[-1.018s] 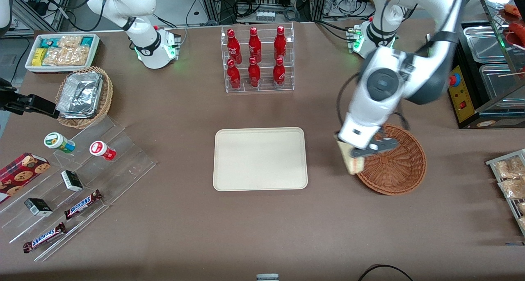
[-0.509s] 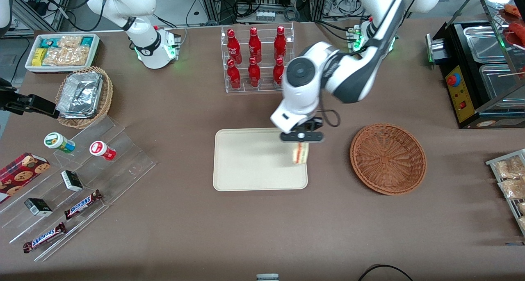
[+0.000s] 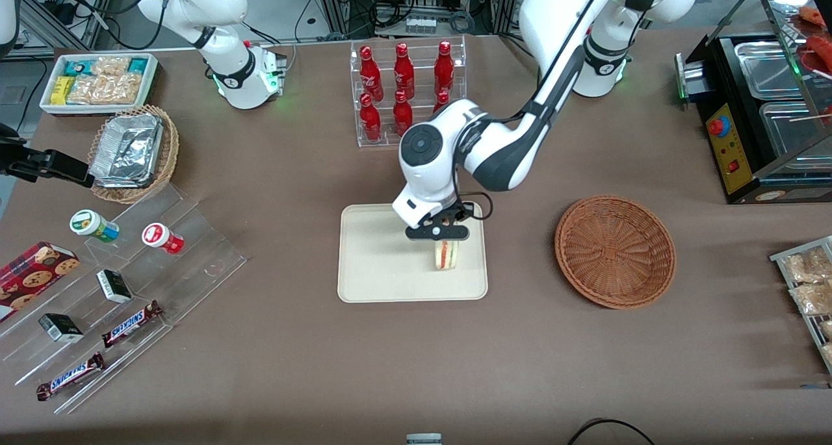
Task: Place sandwich from basket to tray
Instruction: 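Lift the sandwich and carry it with the left gripper over the tray, then lower the sandwich onto the cream tray and open the left gripper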
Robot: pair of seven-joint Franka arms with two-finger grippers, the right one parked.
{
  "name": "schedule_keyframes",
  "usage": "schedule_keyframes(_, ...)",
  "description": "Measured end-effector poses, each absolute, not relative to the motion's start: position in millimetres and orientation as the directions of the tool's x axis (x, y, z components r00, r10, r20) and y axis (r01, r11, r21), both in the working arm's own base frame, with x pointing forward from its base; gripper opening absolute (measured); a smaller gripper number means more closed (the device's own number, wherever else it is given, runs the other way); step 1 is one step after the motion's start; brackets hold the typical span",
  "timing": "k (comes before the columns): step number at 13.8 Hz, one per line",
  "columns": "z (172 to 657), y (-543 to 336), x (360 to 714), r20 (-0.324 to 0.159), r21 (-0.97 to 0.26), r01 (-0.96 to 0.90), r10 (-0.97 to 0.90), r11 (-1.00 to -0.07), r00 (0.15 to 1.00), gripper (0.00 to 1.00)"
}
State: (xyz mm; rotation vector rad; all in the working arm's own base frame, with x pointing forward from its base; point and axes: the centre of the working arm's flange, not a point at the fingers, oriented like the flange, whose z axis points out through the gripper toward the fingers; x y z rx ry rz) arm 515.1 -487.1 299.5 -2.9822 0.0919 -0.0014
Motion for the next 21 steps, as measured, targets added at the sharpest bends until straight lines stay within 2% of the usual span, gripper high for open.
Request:
schedule_keyframes(8, 258.9, -493.4, 513.6, -0.033, -0.19, -0.076, -0.071, -0.979, 0.997, 0.15)
schedule_keyframes(16, 237.5, -493.9, 513.6, -0.021, -0.225, -0.103, -0.101, -0.969, 0.995, 0.15)
schedule_keyframes(18, 238.2, -494.9, 514.3, -0.013, -0.218, -0.103, -0.102, -0.971, 0.995, 0.3)
schedule_keyframes(21, 239.8, -495.4, 515.7, -0.007, -0.213, -0.099, -0.1, -0.972, 0.995, 0.61)
